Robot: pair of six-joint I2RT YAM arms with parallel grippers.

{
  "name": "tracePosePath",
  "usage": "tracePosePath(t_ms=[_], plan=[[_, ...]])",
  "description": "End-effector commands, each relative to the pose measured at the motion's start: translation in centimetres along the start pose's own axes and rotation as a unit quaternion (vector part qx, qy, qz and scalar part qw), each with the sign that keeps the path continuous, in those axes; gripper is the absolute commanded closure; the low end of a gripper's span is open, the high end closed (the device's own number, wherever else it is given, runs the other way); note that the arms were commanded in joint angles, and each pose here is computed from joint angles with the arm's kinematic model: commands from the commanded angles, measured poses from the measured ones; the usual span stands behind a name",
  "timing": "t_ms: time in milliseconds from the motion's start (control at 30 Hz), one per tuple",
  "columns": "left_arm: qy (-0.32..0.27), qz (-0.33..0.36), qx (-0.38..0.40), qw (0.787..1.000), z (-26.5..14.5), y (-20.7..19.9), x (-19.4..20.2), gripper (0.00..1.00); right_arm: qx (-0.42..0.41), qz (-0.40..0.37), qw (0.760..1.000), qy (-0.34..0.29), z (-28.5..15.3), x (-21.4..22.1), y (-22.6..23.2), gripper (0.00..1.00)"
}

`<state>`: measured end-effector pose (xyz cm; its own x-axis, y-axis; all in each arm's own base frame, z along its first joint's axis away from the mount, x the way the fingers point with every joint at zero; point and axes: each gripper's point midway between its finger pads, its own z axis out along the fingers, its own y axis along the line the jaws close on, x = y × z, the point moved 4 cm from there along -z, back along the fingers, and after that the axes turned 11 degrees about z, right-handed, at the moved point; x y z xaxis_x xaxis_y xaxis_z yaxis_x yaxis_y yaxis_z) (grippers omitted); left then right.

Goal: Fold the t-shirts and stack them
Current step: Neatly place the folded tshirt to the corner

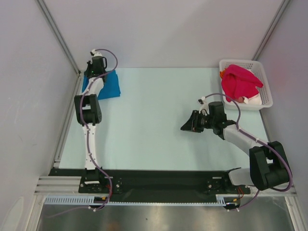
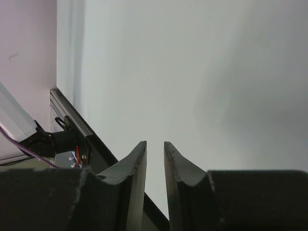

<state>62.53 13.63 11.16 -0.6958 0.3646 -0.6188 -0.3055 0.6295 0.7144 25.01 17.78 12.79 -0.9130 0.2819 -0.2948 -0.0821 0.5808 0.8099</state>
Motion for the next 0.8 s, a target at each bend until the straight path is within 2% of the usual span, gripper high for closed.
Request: tracePosePath(t_ms=[0, 133, 533, 633, 667, 733, 767], plan=[[-0.075, -0.050, -0.072, 0.993, 0.8, 4.4, -4.1, 1.00, 0.012, -0.011, 1.000, -0.008, 0.2, -0.9, 0.2, 0.74], [-0.117, -0.064, -0.067, 0.989, 1.4, 3.9, -5.3, 0.99, 0.018, -0.015, 1.000, -0.015, 0.1, -1.3, 0.3, 0.74], [-0.159, -0.087, -0.107, 0.978, 2.7, 4.5, -5.8, 0.98, 0.020, 0.004, 1.000, -0.014, 1.4, -1.9, -0.4, 0.75], [-0.159, -0.103, -0.128, 0.973, 2.4, 5.7, -6.1, 0.58, 0.022, 0.006, 1.000, -0.013, 1.5, -1.9, -0.4, 0.75], [-0.151, -0.113, -0.142, 0.972, 2.2, 6.3, -6.0, 0.34, 0.022, 0.007, 1.000, -0.012, 1.5, -1.8, -0.4, 0.75], [-0.152, -0.139, -0.149, 0.967, 0.8, 8.1, -7.3, 0.19, 0.018, 0.007, 1.000, -0.012, 1.4, -1.6, -0.1, 0.75], [-0.147, -0.149, -0.152, 0.966, 0.2, 8.9, -7.6, 0.08, 0.019, 0.010, 1.000, -0.011, 1.4, -1.4, -0.1, 0.75]])
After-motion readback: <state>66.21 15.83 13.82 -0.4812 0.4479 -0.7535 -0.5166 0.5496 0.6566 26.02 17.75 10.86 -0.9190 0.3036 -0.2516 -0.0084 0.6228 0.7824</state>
